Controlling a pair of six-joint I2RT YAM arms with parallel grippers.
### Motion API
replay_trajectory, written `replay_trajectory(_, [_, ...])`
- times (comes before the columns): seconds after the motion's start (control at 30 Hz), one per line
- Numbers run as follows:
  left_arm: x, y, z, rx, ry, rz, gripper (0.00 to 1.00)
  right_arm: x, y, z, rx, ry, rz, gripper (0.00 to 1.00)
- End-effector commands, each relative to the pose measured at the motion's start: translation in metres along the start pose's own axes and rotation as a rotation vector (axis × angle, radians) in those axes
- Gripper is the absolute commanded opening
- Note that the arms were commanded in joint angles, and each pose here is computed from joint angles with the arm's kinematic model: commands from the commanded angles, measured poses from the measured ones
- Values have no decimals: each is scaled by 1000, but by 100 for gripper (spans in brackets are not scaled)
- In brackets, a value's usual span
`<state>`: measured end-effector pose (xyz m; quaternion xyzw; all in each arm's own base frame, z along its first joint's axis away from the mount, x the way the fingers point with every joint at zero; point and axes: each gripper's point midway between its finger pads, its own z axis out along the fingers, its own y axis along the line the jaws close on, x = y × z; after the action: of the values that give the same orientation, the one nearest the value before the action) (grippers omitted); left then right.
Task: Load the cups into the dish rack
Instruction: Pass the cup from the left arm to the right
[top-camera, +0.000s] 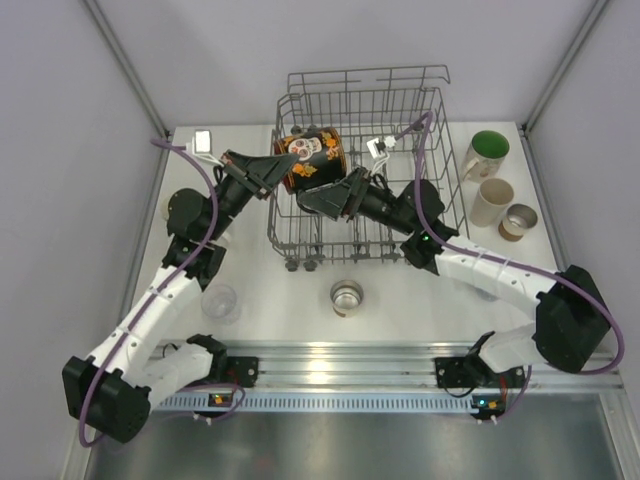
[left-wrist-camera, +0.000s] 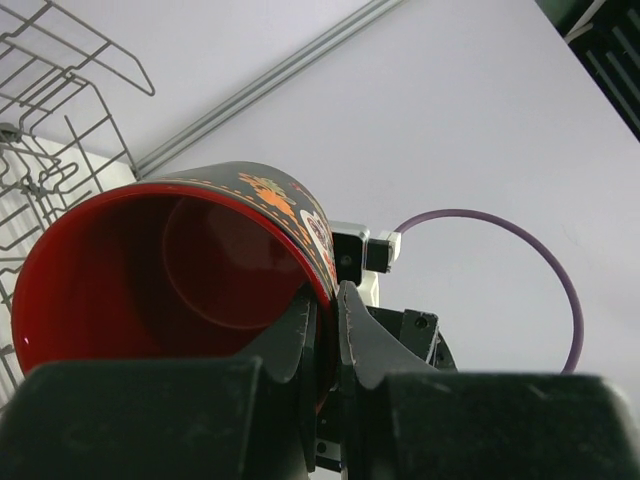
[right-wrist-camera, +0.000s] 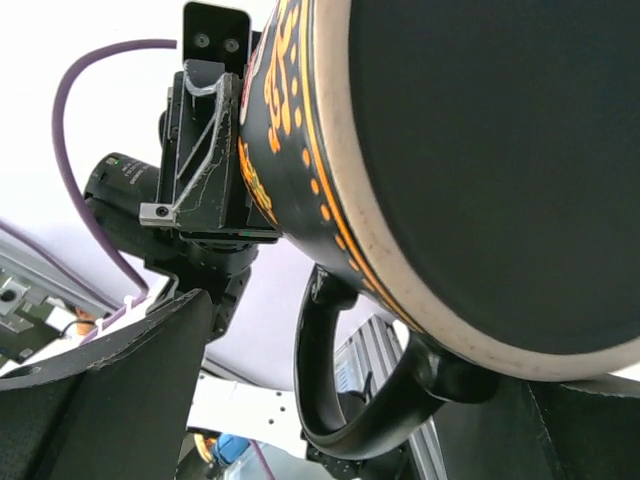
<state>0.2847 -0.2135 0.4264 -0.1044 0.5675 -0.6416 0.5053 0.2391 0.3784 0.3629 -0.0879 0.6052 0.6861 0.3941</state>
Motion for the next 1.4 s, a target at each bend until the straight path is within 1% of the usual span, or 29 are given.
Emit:
replay_trajectory(0.0, [-22,-75,-10,272,-109,25,0,-14,46,9,-141,-31,-38,82])
replay_trajectory(0.07, [-20,-72,-9,271,-106,7,0,-14,47,11,-150,-26,-32,81])
replay_trajectory(0.13, [-17,-70,-8,269,-96,0,0,-13,46,11,-152,-27,-29,77])
replay_trajectory(0.17, [-16,-69,-7,266,-92,-11,0,-13,46,11,-155,-28,-29,69])
replay_trajectory(0.23, [-13,-67,-7,263,-84,-17,0,-14,48,11,-164,-32,-28,63])
replay_trajectory(0.27, [-11,-66,-7,262,-81,-17,0,-13,48,11,-168,-32,-21,56])
replay_trajectory(0.33, [-7,-66,-8,265,-73,-14,0,-12,49,12,-184,-27,-7,51])
replay_trajectory(0.37, [-6,-65,-8,264,-68,-4,0,-12,48,13,-187,-25,-4,44])
replay_trajectory(0.43, [-1,-63,-9,262,-50,-4,0,-11,51,13,-216,-26,2,36])
replay_trajectory(0.47, [3,-58,-10,253,-39,-4,0,-9,51,12,-223,-26,15,30])
replay_trajectory(0.57, [7,-54,-17,251,-33,5,0,-8,50,10,-246,-35,21,23])
replay_trajectory(0.63, [14,-42,-22,230,-23,9,0,-7,51,8,-258,-39,19,17])
replay_trajectory(0.67, [16,-40,-23,227,-18,14,0,-7,47,7,-253,-41,20,10])
replay_trajectory(0.73, [22,-33,-26,218,3,18,0,-9,46,5,-254,-54,19,0])
replay_trajectory(0.87, [32,-24,-28,210,43,44,0,-12,39,-2,-250,-77,28,0])
replay_trajectory(1.0, [36,-15,-31,195,46,69,0,-18,32,-10,-242,-102,32,0])
replay_trajectory(1.03, [35,-12,-30,185,38,69,2,-19,30,-12,-238,-110,35,0])
replay_trajectory(1.07, [37,-8,-30,176,38,68,11,-19,25,-15,-226,-115,37,0])
replay_trajectory(1.13, [37,-5,-29,168,37,67,19,-26,24,-19,-219,-134,28,0])
replay_trajectory(1.17, [38,-4,-28,166,41,69,27,-26,21,-21,-210,-137,28,0])
replay_trajectory(1.23, [39,-4,-27,168,50,72,36,-32,17,-25,-202,-155,20,0])
replay_trajectory(1.27, [40,-3,-26,168,60,74,45,-33,15,-27,-196,-159,18,0])
replay_trajectory(1.37, [42,-4,-25,174,72,82,56,-36,7,-31,-175,-159,13,0])
